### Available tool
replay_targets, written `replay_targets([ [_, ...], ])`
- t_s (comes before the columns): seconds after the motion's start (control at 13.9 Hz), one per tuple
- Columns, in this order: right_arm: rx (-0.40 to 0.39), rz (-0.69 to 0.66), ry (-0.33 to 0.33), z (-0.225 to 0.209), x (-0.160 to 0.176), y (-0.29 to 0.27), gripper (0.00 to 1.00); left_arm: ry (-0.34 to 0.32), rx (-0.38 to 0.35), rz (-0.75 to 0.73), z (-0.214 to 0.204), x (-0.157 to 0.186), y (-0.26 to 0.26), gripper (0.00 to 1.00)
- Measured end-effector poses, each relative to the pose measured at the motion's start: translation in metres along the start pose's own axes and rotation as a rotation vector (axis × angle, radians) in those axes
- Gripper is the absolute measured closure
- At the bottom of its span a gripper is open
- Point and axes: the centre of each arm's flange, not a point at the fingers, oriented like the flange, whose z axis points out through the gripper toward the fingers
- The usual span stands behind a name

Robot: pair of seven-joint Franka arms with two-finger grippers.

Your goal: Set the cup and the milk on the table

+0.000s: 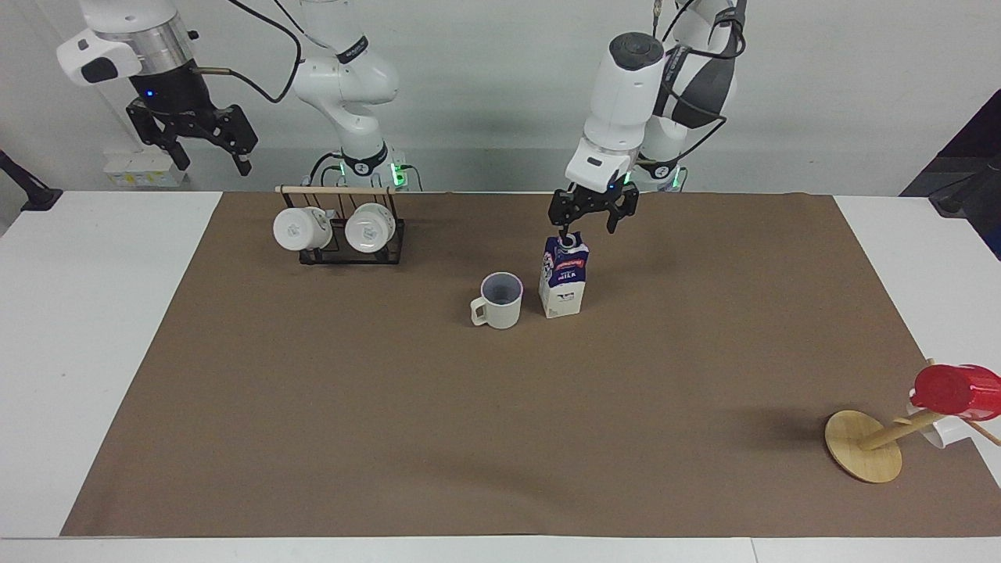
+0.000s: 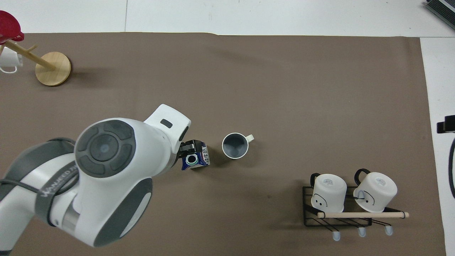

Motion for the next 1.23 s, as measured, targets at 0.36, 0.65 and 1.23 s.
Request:
replay_targets([
  [0.36,-0.002,-0.016,-0.023,0.008,-0.003,-0.009,0.0,-0.034,0.005,0.002,-0.033,0.039,-0.054,0.0],
  [0.65,-0.003,-0.023,-0.04,0.011,-0.005,-0.012,0.0,-0.017,0.039,0.118,-0.071,0.075,-0.137,0.0],
  [1.23,-0.003,-0.036,-0.044,0.007,-0.01,-0.019,0.0,0.008,0.064,0.147,-0.119,0.093,-0.201,0.0],
])
